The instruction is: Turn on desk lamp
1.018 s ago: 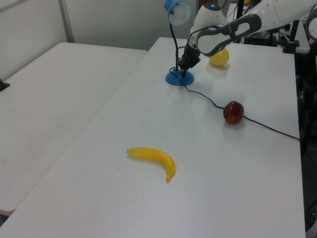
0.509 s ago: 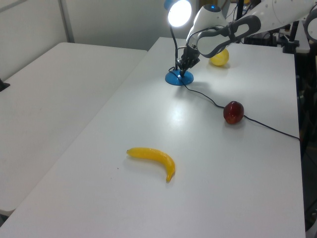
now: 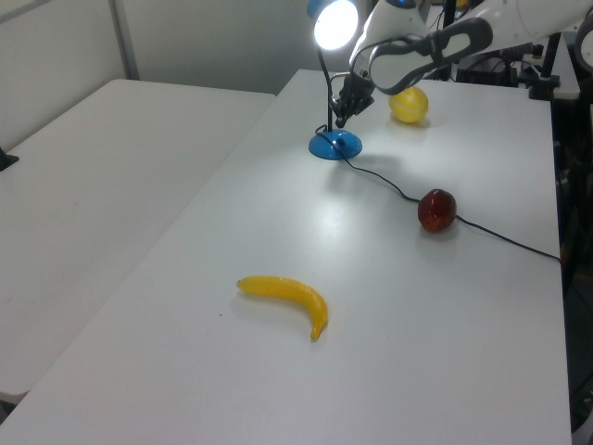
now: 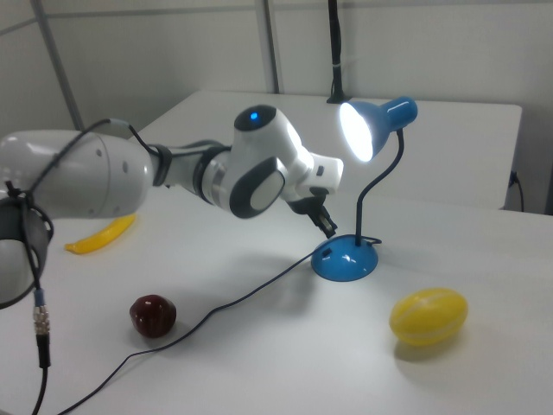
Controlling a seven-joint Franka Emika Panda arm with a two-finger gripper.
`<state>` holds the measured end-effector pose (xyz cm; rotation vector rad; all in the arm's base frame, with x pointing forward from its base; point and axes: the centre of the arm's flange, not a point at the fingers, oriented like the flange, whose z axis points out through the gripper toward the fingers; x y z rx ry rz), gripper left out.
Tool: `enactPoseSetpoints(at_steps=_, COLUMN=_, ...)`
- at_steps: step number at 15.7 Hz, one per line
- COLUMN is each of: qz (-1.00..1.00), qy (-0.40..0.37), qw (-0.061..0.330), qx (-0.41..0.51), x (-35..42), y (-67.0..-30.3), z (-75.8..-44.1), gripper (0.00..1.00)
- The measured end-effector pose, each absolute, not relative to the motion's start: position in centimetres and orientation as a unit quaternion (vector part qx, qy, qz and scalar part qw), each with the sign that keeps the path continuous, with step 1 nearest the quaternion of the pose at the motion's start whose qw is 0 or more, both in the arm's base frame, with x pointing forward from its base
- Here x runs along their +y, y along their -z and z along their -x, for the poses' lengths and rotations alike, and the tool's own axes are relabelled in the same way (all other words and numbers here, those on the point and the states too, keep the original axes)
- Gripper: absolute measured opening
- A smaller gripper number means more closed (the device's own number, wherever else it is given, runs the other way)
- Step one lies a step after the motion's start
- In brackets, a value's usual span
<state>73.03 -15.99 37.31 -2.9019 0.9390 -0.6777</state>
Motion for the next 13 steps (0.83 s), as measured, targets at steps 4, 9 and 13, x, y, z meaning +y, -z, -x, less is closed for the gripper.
enactPoseSetpoints(at_steps=4, qz=0.952, qy=0.145, qw=0.019, qx=0.270, x=-14.1, y=-43.4, z=-70.1, gripper=0.01)
enactPoseSetpoints(at_steps=9, qz=0.978, qy=0.055, qw=0.042, qx=0.196, x=-8.2, y=-49.3, z=-64.3, gripper=0.01)
enactPoseSetpoints(at_steps=13, qz=0.992, qy=-0.004, qw=0.048, qx=0.118, x=-5.0, y=-52.9, z=-59.4, gripper=0.02)
